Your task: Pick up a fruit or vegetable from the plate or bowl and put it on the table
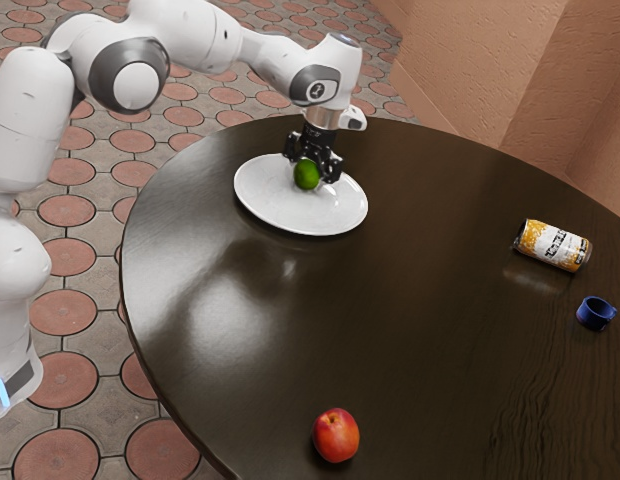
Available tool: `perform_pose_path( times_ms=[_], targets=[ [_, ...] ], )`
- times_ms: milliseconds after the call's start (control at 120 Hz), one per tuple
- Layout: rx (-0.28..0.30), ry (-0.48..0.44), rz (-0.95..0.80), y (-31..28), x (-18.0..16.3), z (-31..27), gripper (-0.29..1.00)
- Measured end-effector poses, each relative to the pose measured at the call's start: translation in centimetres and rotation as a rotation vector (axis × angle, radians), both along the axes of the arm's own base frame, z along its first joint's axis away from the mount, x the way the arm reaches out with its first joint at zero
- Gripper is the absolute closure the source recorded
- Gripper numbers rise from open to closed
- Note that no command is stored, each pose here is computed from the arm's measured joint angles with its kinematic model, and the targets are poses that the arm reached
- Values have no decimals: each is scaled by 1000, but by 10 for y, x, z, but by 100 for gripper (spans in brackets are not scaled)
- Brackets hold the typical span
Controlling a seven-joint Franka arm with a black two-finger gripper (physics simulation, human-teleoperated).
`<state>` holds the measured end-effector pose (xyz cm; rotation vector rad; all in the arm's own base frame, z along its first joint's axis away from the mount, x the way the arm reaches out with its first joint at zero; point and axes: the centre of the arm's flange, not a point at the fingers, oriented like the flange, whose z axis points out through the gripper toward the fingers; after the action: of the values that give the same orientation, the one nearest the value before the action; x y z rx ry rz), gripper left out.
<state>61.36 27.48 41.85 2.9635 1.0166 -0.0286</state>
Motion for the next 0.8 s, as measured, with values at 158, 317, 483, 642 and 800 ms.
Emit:
perform_pose_path(
  times_ms=[158,317,483,642,800],
  targets=[
    [3,1,2,1,0,0,32],
    [24,-20,19,8,-7,24,33],
    [43,-39,26,5,-16,56,33],
    [47,-61,-48,-48,-14,94,33],
    [41,-59,-188,-140,-10,114,33]
  ],
)
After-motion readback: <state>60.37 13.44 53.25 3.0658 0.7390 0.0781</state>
